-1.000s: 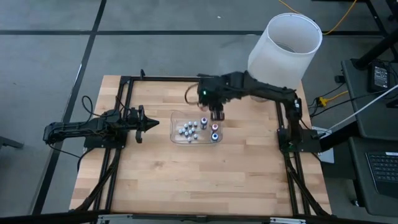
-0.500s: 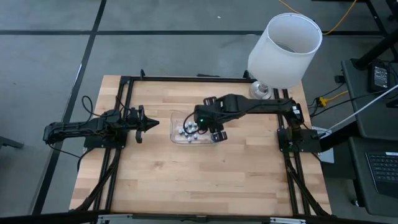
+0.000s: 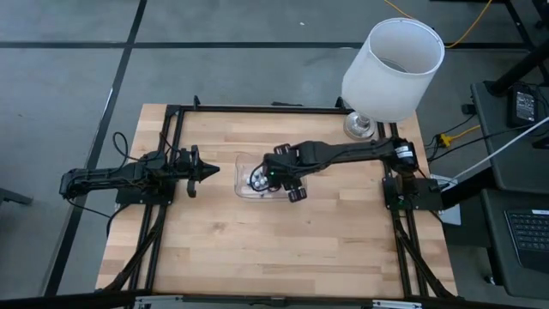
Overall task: Pick & Place food coloring
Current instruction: Put the large orange food coloring bottle into the transparent bin
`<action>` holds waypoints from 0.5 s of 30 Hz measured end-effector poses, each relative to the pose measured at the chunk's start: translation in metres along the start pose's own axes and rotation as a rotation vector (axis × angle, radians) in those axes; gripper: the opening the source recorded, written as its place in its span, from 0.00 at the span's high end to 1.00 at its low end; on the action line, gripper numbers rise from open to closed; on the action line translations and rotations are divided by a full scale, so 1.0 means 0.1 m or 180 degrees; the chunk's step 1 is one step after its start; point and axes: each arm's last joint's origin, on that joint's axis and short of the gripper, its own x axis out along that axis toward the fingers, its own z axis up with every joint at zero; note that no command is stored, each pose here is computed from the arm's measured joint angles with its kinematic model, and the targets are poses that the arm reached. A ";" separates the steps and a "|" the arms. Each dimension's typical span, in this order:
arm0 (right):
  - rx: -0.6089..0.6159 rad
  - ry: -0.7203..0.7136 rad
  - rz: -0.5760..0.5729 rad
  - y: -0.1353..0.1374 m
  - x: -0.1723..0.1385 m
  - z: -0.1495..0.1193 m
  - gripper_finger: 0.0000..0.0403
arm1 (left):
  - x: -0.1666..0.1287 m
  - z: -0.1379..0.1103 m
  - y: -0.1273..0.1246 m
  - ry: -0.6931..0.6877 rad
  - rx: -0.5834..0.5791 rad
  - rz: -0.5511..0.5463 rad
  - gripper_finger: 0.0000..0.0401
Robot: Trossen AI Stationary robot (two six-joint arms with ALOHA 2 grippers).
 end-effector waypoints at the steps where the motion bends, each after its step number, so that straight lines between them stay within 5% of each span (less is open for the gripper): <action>1: 0.0007 0.0013 -0.0002 -0.01 0.02 -0.01 0.60 | 0.00 0.00 0.00 0.0000 0.0000 0.0000 0.97; 15: -0.0084 0.0569 0.0190 0.07 0.60 -0.02 0.60 | 0.00 0.00 0.00 -0.0001 0.0000 0.0000 0.97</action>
